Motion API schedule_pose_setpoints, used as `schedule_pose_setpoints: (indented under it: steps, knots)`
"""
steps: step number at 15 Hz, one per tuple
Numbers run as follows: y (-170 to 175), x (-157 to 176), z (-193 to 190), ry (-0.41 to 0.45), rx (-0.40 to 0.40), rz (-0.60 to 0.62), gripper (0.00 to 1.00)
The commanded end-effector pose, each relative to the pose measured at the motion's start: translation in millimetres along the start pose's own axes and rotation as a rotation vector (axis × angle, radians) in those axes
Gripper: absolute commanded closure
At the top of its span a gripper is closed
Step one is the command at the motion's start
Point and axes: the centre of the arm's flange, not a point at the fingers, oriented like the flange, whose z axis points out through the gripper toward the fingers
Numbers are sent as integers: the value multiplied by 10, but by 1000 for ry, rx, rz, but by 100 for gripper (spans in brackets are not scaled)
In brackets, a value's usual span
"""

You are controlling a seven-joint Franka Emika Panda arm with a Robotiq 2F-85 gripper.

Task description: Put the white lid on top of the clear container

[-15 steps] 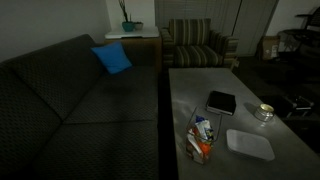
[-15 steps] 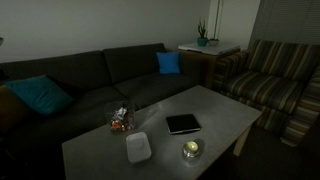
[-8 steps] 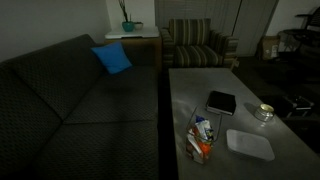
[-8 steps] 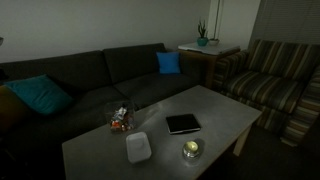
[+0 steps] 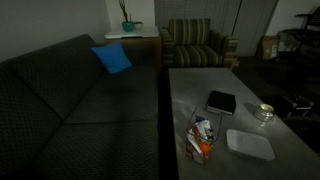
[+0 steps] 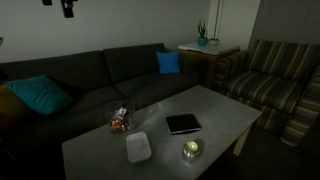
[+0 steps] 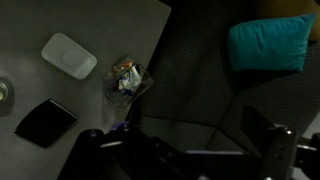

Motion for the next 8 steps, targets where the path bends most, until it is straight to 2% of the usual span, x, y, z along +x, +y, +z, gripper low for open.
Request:
schedule_pose_setpoints:
  steps: [1,5,8]
  knots:
    - [-31,-7,14,17,-39,-11,0]
    - [-33,44,223,68,-139,-21,0]
    - [43,23,447,119,-166,-16,0]
